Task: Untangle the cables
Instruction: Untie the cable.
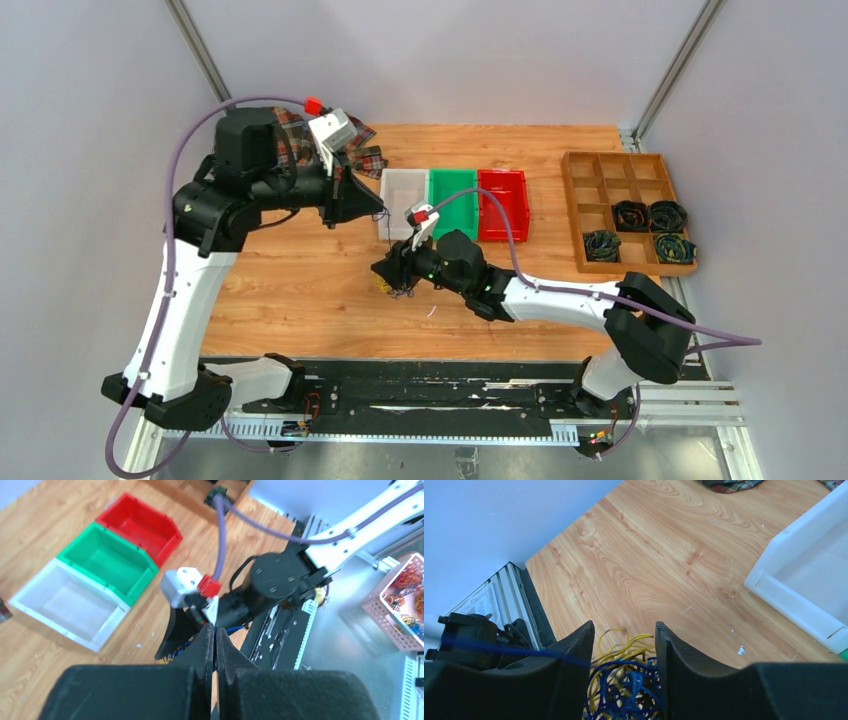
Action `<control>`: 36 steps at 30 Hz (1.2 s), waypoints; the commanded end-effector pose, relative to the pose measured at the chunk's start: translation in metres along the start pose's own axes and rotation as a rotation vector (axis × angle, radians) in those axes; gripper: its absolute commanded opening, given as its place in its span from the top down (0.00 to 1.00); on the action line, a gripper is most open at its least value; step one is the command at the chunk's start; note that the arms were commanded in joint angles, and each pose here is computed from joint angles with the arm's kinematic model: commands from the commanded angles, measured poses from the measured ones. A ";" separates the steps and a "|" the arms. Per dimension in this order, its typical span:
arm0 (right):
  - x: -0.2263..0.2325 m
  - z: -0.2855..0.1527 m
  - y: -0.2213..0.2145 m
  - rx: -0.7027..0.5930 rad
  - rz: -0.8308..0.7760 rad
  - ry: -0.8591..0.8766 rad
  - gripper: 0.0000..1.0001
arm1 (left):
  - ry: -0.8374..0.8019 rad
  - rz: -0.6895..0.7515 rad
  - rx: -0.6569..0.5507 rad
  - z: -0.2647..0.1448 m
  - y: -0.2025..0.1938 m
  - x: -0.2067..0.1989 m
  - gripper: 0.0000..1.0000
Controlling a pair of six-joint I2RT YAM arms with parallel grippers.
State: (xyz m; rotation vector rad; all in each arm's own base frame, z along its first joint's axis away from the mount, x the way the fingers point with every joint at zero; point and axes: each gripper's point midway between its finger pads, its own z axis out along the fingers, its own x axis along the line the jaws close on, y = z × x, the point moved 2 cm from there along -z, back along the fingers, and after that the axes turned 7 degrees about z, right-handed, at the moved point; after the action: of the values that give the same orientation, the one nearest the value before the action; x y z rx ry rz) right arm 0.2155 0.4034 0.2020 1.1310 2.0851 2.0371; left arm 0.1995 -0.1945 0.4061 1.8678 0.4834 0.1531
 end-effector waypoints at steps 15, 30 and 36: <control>-0.062 -0.033 -0.099 0.129 0.046 -0.185 0.56 | 0.265 0.311 -0.371 -0.093 0.144 -0.025 1.00; -0.097 -0.071 -0.145 0.204 0.057 -0.309 0.49 | 0.931 0.535 -0.863 -0.231 0.237 -0.013 1.00; -0.088 -0.073 -0.122 0.160 0.043 -0.300 0.50 | 0.824 0.479 -0.652 -0.183 0.194 0.006 1.00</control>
State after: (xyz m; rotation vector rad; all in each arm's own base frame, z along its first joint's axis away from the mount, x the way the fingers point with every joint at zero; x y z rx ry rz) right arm 0.1895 0.3174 0.0584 1.4163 2.1364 1.6429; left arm 0.1712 -0.0780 0.6819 1.0669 0.3850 1.3021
